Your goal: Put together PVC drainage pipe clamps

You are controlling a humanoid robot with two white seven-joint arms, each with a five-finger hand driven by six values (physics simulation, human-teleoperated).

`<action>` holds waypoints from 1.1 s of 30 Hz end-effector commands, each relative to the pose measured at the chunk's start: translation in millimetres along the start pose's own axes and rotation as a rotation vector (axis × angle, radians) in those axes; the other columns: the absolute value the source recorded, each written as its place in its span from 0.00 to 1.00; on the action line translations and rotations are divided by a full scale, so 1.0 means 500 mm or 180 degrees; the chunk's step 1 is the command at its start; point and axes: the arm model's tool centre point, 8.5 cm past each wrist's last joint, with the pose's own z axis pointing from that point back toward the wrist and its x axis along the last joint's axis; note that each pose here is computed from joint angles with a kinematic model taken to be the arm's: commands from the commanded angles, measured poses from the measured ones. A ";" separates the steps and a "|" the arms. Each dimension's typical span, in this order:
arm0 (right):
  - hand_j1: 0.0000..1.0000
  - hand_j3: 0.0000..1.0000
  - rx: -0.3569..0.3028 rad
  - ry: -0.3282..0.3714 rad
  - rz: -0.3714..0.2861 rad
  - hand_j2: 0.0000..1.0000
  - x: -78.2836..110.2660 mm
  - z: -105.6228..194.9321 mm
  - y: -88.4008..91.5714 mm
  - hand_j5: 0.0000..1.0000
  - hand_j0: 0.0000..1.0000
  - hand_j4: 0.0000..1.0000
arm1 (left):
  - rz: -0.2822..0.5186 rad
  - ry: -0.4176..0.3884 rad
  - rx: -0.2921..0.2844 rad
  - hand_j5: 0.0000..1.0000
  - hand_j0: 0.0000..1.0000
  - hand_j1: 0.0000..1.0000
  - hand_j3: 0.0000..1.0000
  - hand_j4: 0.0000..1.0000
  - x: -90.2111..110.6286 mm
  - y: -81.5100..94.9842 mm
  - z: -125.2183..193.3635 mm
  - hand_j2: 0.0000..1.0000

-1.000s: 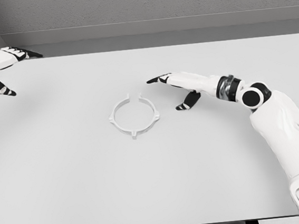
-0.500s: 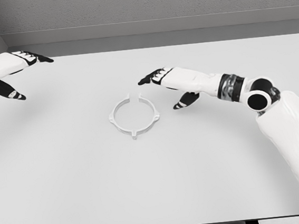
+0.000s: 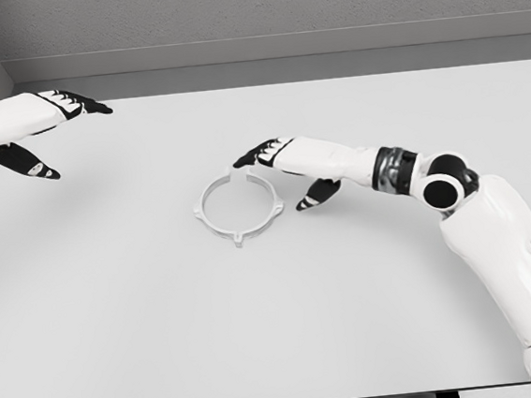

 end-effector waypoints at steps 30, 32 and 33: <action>1.00 1.00 0.0059 0.0002 -0.0095 1.00 0.006 -0.045 0.026 1.00 1.00 1.00 | 0.0053 -0.0027 -0.0035 1.00 1.00 1.00 1.00 1.00 0.004 -0.017 -0.008 1.00; 1.00 1.00 0.0056 0.0003 -0.0086 1.00 0.006 -0.044 0.023 1.00 1.00 1.00 | 0.0057 -0.0029 -0.0032 1.00 1.00 1.00 1.00 1.00 0.004 -0.017 -0.008 1.00; 1.00 1.00 0.0056 0.0003 -0.0086 1.00 0.006 -0.044 0.023 1.00 1.00 1.00 | 0.0056 -0.0029 -0.0037 1.00 1.00 1.00 1.00 1.00 0.004 -0.017 -0.008 1.00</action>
